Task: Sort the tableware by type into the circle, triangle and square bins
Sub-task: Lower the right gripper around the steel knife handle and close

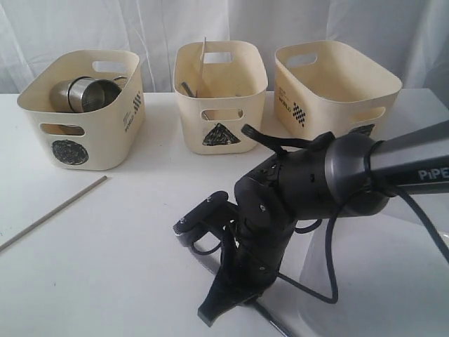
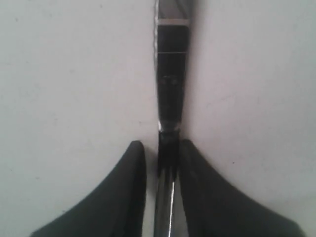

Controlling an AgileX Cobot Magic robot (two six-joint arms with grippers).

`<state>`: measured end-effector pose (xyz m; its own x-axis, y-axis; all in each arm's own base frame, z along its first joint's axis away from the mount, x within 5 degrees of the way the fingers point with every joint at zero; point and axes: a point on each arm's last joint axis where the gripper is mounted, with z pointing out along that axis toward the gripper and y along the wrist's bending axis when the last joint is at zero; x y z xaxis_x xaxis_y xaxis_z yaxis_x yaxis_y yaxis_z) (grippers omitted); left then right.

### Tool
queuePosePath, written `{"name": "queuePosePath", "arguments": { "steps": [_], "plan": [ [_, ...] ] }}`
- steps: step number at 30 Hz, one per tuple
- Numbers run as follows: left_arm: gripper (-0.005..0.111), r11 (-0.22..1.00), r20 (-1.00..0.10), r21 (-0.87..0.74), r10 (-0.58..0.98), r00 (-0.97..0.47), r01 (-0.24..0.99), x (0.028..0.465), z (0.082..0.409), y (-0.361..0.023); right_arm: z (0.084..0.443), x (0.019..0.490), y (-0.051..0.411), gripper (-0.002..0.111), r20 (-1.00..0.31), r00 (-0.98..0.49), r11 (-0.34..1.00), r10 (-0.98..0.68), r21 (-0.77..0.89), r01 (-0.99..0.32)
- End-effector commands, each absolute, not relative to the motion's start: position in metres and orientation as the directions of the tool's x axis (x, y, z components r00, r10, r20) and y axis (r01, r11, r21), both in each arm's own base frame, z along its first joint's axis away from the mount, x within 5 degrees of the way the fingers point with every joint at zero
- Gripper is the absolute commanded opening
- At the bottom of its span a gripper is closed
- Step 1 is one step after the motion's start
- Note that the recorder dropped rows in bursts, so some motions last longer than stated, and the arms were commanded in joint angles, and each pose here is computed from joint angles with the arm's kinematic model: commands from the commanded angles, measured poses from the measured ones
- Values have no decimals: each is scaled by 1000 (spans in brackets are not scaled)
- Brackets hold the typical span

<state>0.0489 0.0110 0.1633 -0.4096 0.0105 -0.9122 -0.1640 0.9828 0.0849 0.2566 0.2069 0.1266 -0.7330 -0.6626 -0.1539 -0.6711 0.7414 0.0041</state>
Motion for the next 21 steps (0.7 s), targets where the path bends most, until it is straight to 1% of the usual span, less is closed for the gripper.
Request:
{"name": "queuePosePath", "arguments": {
  "steps": [1,11,18,21],
  "plan": [
    [0,984,-913,83,11,-408,-159,49,162,11,100,256,207,1,-124,-747,753,-653,5,-658],
    [0,984,-913,83,11,-408,-159,49,162,11,104,264,211,0,-181,-732,745,-657,-14,-666],
    [0,984,-913,83,11,-408,-159,49,162,11,113,276,221,0,-283,-720,754,-633,-17,-656],
    [0,984,-913,83,11,-408,-159,49,162,11,113,276,221,0,-292,-725,761,-624,-14,-649]
  ]
}}
